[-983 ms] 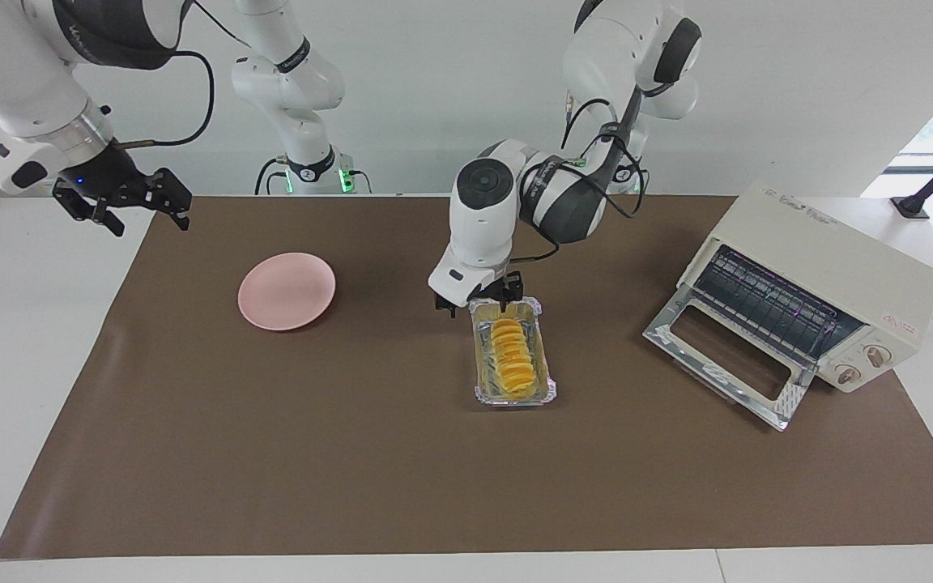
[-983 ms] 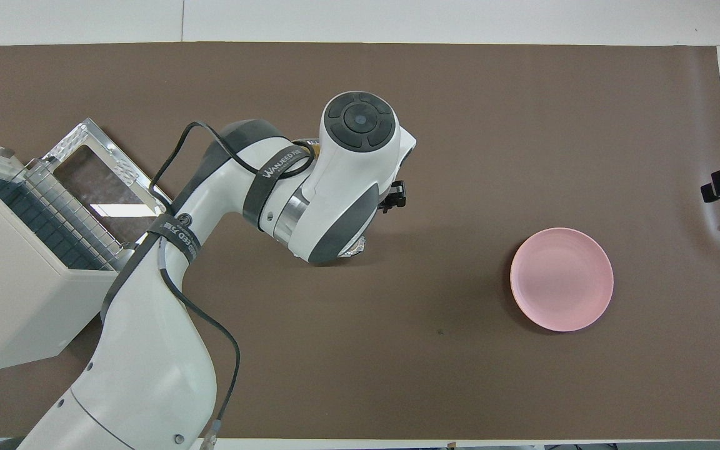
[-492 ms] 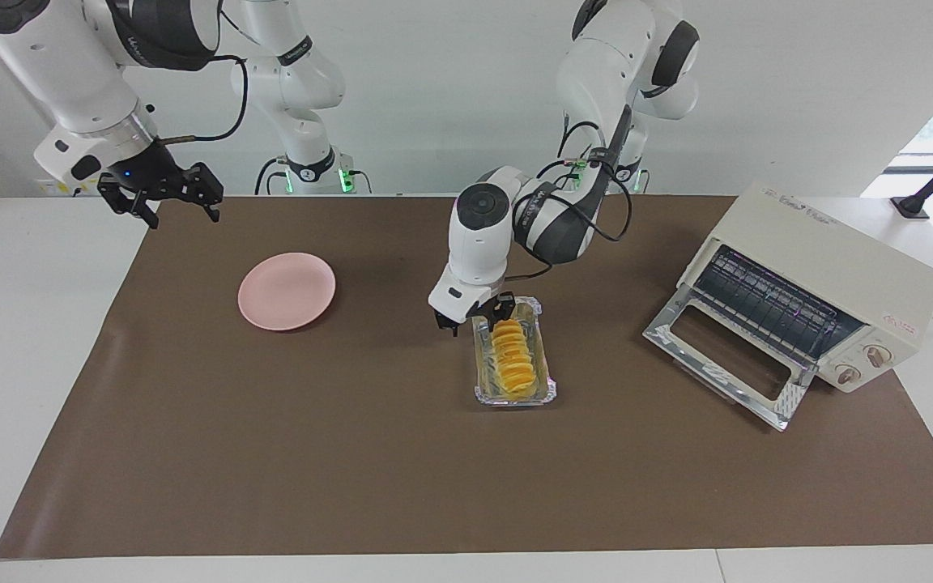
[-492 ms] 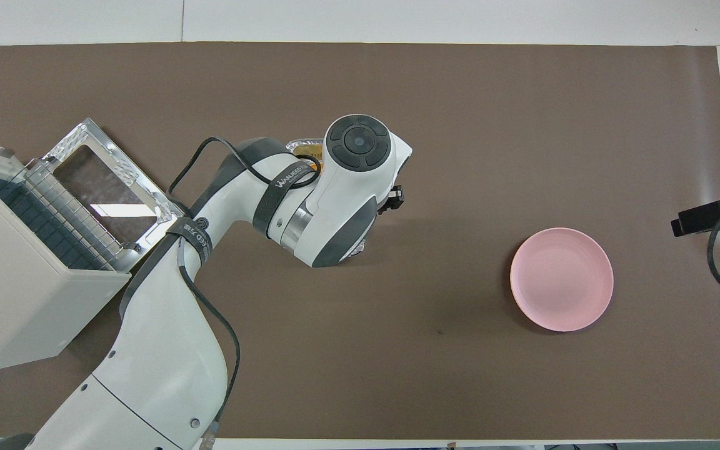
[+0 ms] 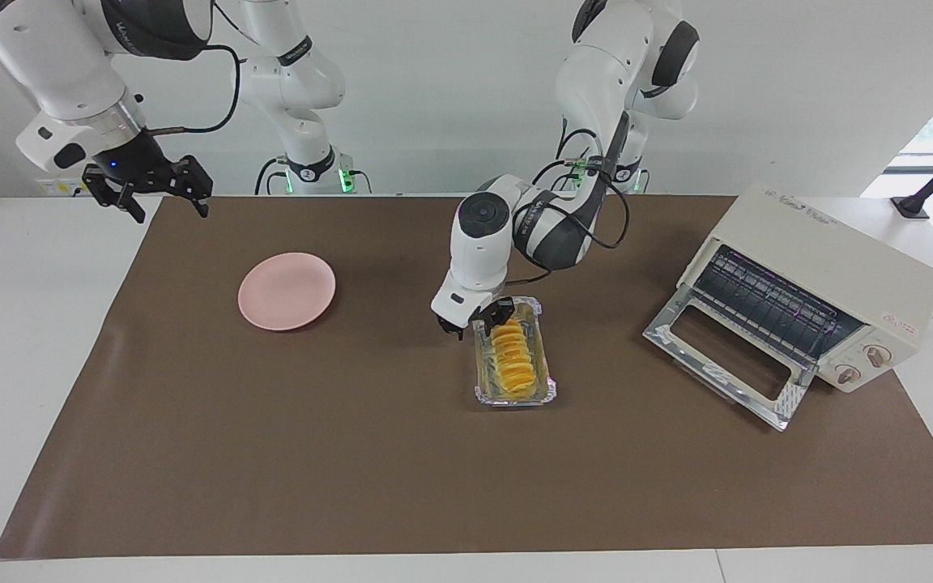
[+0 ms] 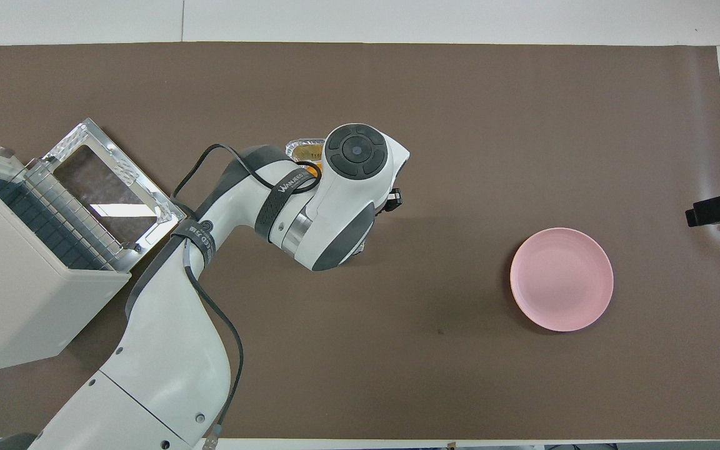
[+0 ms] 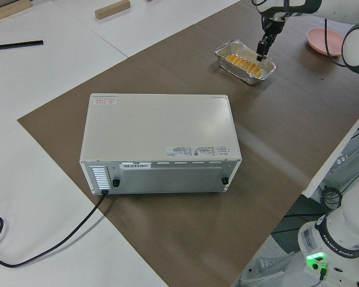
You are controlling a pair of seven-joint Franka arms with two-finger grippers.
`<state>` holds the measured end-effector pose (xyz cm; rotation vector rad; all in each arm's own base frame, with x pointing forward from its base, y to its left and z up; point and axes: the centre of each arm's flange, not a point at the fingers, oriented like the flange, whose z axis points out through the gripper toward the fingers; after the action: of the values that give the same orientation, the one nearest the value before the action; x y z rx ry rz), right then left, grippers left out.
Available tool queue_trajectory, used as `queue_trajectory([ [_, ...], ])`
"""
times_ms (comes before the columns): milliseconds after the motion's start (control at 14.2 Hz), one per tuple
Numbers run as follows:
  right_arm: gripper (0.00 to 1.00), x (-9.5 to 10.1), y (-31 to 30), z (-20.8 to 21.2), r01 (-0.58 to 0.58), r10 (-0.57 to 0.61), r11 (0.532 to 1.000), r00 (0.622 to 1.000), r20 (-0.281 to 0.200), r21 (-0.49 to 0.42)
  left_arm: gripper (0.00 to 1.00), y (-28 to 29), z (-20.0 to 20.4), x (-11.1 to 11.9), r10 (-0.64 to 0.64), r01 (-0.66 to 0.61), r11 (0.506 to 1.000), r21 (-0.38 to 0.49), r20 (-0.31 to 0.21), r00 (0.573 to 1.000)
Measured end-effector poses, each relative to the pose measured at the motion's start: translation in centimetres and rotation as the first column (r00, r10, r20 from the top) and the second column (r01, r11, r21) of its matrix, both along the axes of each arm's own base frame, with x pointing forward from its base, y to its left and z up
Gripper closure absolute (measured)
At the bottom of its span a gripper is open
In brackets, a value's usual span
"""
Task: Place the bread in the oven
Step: 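Carry the foil tray with the left gripper into the toaster oven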
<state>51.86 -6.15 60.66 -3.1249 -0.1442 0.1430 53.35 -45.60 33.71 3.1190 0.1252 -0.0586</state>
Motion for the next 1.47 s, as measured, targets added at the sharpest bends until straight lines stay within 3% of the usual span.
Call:
queue_trajectory([
  [211, 0.00, -0.1, 0.0, 1.1, 0.001, -0.001, 1.000, 1.000, -0.017, 0.002, 0.52, -0.2, -0.8, -0.6, 0.012, -0.012, 1.000, 0.005, -0.007, 1.000],
  [492, 0.00, 0.0, 0.0, 1.0, 0.001, -0.001, 1.000, 1.000, -0.019, 0.002, 0.98, -0.4, -1.1, -0.8, 0.013, -0.013, 1.000, 0.001, -0.002, 1.000],
  [913, 0.00, 0.0, 0.0, 1.0, 0.001, -0.001, 1.000, 1.000, -0.020, 0.002, 0.98, 0.4, 1.4, 0.2, 0.054, -0.053, 0.998, 0.038, -0.024, 0.998],
  [1124, 0.00, 0.0, -0.1, 1.0, 0.001, -0.001, 1.000, 1.000, -0.021, 0.002, 0.98, 3.8, 7.1, 3.5, 0.163, -0.164, 0.984, 0.069, 0.013, 0.986],
  [1334, 0.00, 0.0, -0.1, 1.0, 0.002, -0.002, 1.000, 1.000, -0.021, 0.002, 0.98, 11.3, 12.4, 7.3, 0.289, -0.296, 0.952, 0.082, 0.086, 0.953],
  [1475, 0.00, 0.0, -0.1, 1.0, 0.003, -0.003, 1.000, 1.000, -0.022, 0.002, 0.98, 17.4, 13.5, 9.8, 0.376, -0.385, 0.917, 0.100, 0.102, 0.921],
])
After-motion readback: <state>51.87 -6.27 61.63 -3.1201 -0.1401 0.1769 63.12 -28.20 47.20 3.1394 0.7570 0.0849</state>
